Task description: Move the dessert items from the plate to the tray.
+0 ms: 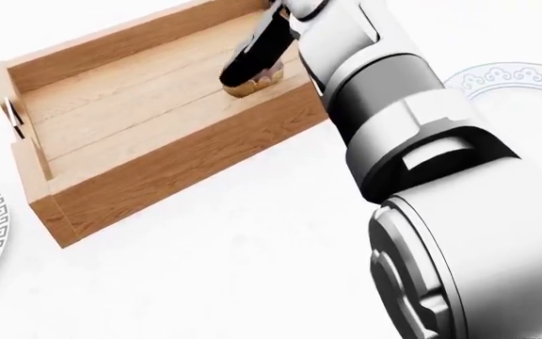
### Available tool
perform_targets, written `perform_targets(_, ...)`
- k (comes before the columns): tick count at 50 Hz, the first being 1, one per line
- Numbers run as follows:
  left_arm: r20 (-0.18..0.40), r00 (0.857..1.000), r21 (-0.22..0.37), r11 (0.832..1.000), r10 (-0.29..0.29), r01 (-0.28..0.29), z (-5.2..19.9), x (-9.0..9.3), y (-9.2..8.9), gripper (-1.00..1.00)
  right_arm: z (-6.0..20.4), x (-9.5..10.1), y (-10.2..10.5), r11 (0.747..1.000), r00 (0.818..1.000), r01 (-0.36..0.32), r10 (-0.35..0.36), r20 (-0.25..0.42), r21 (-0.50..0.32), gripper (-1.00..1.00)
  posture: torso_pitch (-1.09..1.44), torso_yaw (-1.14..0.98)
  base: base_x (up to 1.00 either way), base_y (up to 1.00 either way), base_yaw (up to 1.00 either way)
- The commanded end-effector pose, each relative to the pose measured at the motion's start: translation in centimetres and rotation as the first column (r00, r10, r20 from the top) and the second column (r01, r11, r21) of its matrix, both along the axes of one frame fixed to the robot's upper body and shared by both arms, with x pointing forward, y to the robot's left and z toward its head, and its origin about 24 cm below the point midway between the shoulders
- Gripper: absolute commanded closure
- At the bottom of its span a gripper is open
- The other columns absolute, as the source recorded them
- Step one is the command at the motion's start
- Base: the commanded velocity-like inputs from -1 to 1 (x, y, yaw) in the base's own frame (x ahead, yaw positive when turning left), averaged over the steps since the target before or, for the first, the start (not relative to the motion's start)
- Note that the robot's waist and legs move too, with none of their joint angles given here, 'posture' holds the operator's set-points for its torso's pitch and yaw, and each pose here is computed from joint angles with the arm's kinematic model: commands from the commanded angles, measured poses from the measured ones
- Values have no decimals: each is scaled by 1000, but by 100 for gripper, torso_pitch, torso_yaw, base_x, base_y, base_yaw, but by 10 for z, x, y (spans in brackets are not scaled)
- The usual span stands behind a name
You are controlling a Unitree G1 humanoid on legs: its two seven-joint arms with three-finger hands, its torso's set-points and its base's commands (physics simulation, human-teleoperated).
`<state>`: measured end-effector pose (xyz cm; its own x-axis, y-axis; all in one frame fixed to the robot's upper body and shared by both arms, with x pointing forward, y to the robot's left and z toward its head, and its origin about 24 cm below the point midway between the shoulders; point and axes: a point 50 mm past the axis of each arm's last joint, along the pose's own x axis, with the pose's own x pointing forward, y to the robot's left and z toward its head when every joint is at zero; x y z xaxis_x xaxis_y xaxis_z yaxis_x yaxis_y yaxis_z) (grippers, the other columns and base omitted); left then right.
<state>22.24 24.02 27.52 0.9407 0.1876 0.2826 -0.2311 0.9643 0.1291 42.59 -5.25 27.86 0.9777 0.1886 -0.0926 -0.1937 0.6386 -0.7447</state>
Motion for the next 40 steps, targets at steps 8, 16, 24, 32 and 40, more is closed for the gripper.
perform_targets(8, 66, 998, 19, 1000, 18, -19, 11, -5, 1, -100, 48, -6, 1, 997, 981, -1, -13, 192, 74, -100, 0, 0, 0, 0, 0)
perform_targets(16, 54, 998, 22, 999, 23, -25, 8, -7, 4, -100, 82, -12, -7, 986, 972, -40, 1, 236, 159, -100, 0, 0, 0, 0, 0)
perform_targets(24, 25, 999, 51, 998, 46, -47, 16, -7, 11, -100, 136, -27, -44, 909, 970, -63, -43, 241, 413, -100, 0, 0, 0, 0, 0)
perform_targets(32, -22, 998, 105, 993, 64, -61, 30, -10, 21, -100, 162, -39, -74, 901, 967, -76, -39, 253, 426, -100, 0, 0, 0, 0, 0)
perform_targets(40, -106, 994, 233, 972, 39, -14, 44, -17, 34, -100, 172, -50, -94, 910, 969, -60, -45, 242, 411, -100, 0, 0, 0, 0, 0)
